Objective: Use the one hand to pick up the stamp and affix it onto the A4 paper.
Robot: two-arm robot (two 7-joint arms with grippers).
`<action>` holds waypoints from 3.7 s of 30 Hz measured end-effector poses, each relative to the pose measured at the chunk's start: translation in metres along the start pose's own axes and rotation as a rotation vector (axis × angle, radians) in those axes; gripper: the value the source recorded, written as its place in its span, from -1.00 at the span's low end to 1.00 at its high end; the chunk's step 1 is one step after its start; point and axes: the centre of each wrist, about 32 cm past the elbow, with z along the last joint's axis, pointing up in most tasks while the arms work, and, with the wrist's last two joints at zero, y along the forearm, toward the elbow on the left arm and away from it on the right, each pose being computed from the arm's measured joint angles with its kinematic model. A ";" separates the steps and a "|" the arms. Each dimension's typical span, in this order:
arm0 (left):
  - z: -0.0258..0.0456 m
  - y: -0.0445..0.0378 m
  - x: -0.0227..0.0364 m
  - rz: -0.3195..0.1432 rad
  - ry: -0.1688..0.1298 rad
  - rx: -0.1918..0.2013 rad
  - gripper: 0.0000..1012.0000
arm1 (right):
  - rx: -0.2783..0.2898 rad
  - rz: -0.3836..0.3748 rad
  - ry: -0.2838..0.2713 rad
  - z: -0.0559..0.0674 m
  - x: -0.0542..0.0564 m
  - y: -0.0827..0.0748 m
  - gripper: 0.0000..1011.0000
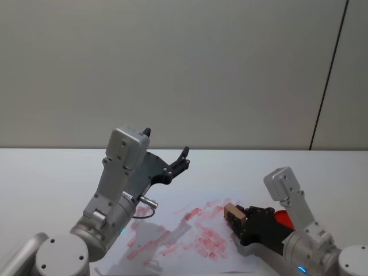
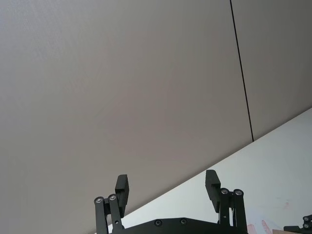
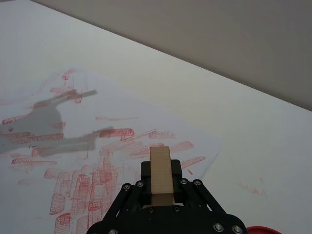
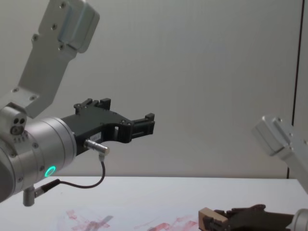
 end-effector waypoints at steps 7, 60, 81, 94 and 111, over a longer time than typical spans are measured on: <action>0.0000 0.0000 0.0000 0.000 0.000 0.000 0.98 | -0.016 0.001 0.001 -0.002 0.001 0.000 -0.57; 0.0000 0.0000 0.0000 0.000 0.000 0.000 0.98 | 0.203 -0.070 0.039 0.019 0.018 -0.028 -0.57; 0.0000 0.0000 0.0000 0.000 0.000 0.000 0.98 | 0.102 -0.118 0.054 -0.005 0.030 -0.061 -0.57; 0.0000 0.0000 0.0000 0.000 0.000 0.000 0.98 | 0.036 -0.143 0.051 -0.021 0.034 -0.065 -0.57; 0.0000 0.0000 0.0000 0.000 0.000 0.000 0.98 | 0.002 -0.159 0.053 -0.031 0.036 -0.064 -0.17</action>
